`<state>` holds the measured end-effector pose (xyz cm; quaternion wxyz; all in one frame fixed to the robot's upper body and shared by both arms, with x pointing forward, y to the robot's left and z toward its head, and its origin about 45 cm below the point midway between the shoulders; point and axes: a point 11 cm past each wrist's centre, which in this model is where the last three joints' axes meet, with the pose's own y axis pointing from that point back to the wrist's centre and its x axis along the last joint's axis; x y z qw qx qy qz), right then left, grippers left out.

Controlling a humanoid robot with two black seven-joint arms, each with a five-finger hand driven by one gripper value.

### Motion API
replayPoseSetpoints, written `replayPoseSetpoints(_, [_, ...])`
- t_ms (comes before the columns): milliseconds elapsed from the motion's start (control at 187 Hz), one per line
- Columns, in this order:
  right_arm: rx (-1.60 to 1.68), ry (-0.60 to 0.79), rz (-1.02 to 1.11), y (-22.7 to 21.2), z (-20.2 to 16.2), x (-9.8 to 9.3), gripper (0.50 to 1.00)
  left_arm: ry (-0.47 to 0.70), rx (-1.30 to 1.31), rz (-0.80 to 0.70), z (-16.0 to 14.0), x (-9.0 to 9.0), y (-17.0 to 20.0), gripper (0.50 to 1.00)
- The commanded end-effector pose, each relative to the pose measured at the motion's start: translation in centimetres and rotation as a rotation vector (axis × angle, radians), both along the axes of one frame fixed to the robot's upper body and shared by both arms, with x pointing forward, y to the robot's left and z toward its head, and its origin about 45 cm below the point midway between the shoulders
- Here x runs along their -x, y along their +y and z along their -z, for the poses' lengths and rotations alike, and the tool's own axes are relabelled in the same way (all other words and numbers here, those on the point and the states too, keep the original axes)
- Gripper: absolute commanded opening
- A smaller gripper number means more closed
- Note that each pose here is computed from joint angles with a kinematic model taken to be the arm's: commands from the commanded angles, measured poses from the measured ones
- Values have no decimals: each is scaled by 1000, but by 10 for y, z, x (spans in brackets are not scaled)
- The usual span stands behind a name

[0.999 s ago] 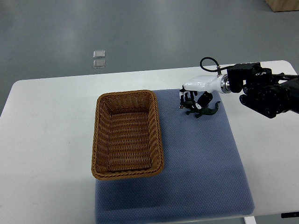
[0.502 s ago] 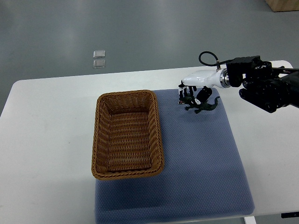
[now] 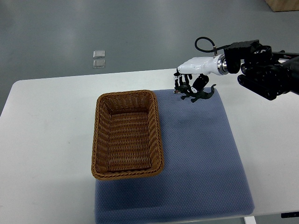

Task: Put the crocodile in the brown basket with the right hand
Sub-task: 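Lift the crocodile off the mat with the right hand, then carry the crocodile over the wicker basket and lower it inside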

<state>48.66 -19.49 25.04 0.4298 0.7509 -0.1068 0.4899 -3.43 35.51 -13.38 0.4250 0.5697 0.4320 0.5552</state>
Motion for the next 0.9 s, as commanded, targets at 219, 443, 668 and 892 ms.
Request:
replayPoseSetpoints(219, [17,-44,-157,52,-48,-1,500,0,0,0,0,0,0,1000])
replayPoseSetpoints(443, [42,-69,-315,118,-67,16,500,0,0,0,0,0,0,1000])
replayPoseSetpoints(668, [60,-49,-435,176,-71,39,500,0,0,0,0,0,0,1000])
replayPoseSetpoints(892, [108,-47,-445,172,-63,40,500,0,0,0,0,0,0,1000])
